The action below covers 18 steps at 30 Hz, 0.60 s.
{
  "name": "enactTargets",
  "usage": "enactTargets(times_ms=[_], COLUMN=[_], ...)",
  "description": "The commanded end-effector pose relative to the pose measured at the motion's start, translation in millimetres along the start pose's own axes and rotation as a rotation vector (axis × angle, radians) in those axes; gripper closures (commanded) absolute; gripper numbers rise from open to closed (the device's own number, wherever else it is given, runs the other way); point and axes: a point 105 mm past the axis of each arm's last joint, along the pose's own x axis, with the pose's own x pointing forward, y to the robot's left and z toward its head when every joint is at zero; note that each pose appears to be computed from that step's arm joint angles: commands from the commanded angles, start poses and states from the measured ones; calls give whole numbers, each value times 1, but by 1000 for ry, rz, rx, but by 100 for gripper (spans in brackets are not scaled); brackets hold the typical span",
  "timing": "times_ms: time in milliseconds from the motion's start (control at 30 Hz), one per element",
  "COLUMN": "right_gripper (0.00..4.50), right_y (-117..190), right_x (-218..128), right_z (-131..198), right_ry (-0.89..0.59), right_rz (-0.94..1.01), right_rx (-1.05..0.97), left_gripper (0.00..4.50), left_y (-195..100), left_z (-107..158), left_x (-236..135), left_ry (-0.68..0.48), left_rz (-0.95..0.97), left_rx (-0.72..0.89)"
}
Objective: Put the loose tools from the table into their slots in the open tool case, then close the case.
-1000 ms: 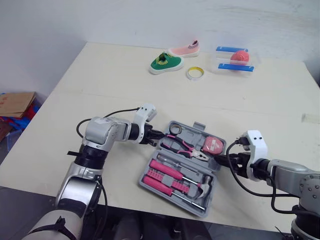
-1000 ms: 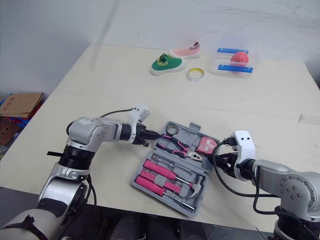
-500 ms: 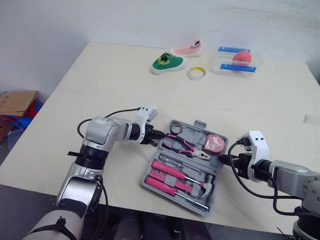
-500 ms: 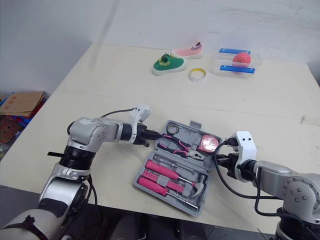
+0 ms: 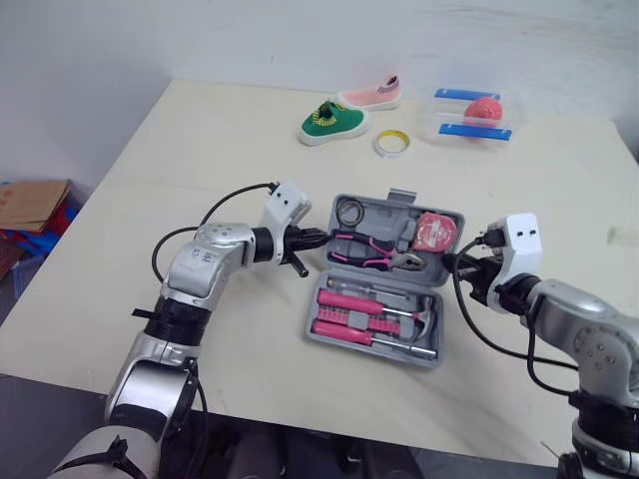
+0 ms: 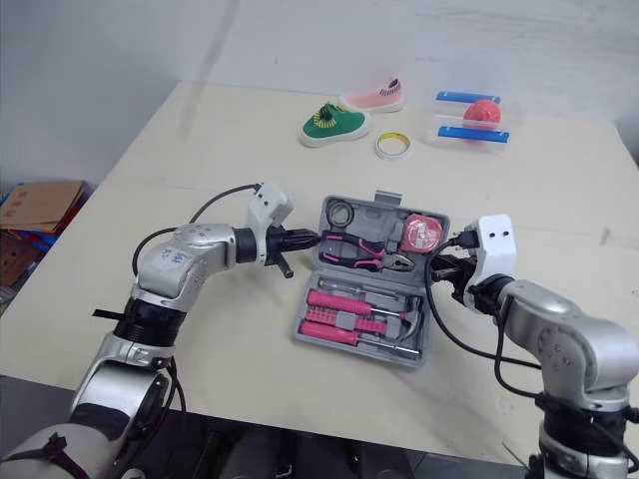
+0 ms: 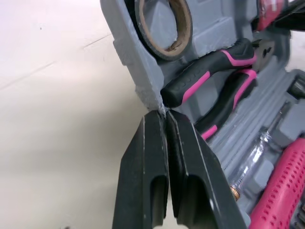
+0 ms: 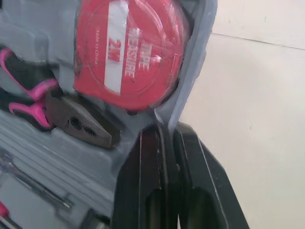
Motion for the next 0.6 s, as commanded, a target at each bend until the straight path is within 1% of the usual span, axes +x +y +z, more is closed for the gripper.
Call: enactTargets(times_ms=[33, 200, 333, 500, 600], right_gripper=[448, 448, 448, 448, 448], right_y=[13, 15, 18, 19, 14], right_x=[-12, -22, -29, -36, -47], right_z=[14, -5, -14, -34, -49], right_ry=[-206, -270, -324, -347, -349], right_rz=[13, 17, 20, 51, 61], right_rx=[-156, -387, -511, -653, -801], left_gripper=[450, 450, 450, 450, 450], left_y=[-18, -17, -19, -19, -25], left_z=[11, 4, 2, -9, -24], left_x=[-8, -17, -23, -29, -37], left_ry=[-116, -151, -176, -151, -105], left_rz=[-69, -11, 11, 17, 6], left_rx=[150, 239, 281, 309, 358])
